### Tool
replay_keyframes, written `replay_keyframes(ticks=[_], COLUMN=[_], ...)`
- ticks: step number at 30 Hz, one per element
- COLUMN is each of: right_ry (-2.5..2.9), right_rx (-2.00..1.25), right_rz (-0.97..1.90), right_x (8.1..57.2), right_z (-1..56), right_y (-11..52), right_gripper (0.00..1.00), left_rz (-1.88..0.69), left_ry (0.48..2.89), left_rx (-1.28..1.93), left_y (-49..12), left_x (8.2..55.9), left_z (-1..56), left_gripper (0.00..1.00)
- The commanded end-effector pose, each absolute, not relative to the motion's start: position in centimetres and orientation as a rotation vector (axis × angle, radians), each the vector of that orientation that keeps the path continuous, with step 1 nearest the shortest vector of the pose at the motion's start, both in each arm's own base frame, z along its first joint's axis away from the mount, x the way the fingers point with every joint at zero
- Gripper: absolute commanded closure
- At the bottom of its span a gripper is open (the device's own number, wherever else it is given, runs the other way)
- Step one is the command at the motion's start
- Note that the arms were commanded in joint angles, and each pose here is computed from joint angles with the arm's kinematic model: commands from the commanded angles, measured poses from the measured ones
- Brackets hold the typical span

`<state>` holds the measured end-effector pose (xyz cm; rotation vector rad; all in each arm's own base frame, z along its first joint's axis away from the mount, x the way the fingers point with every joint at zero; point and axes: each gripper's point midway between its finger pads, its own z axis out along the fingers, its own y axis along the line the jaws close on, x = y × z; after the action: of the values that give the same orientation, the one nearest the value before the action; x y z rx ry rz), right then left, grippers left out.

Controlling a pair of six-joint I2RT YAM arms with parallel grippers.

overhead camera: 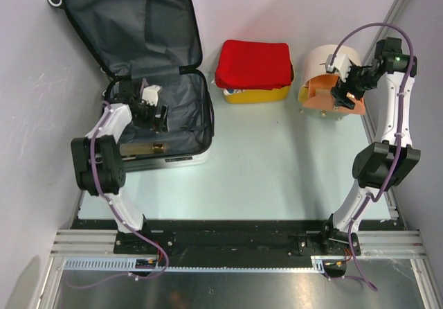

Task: Open, take out, and arrange the luggage

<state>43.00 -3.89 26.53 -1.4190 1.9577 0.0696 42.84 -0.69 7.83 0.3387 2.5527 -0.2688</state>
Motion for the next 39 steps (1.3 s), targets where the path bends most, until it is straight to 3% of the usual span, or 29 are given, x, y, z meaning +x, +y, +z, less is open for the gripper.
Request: replay_keyframes(ticks=[1, 5, 11, 22, 29, 31, 34, 39], right_ry=[1.981, 1.924, 1.822, 1.719, 1.687, 1.68, 1.669, 1.656], right_rx=[-1.388, -1.373, -1.272, -1.142, -1.048, -1.026, -0.991, -0.937], right_rz=[0.129, 0.133, 0.186, 0.256, 0.272, 0.276, 0.285, 0.333], right_x=[39.2, 39.2, 39.8, 40.8, 42.1, 42.3, 42.6, 43.3], right_z=[29.6, 31.2, 34.2, 38.0, 39.7, 40.1, 40.7, 41.1], right_y=[-2.9, -2.3, 0.0, 3.4, 3.7, 3.7, 3.9, 4.5], right_gripper=[0.14, 0.08, 0.05, 0.04, 0.04, 0.04, 0.04, 0.04], left_rz=[-0.287, -0.274, -0.156, -0.149, -0.14, -0.116, -0.092, -0.091], left_ry=[2.343, 2.33, 2.418, 2.459, 2.427, 2.4, 2.357, 2.292], left_rx=[0.722, 1.041, 1.483, 1.62, 1.546, 1.505, 1.414, 1.285], left_y=[-1.4, -0.9, 2.8, 4.5, 3.8, 3.5, 2.8, 1.7], left_x=[39.7, 36.2, 32.5, 36.1, 37.4, 37.8, 38.2, 38.9], left_z=[15.0, 14.4, 8.1, 3.5, 4.2, 5.9, 8.9, 13.1], left_gripper=[0.04, 0.09, 0.17, 0.31, 0.73, 0.87, 1.0, 1.0])
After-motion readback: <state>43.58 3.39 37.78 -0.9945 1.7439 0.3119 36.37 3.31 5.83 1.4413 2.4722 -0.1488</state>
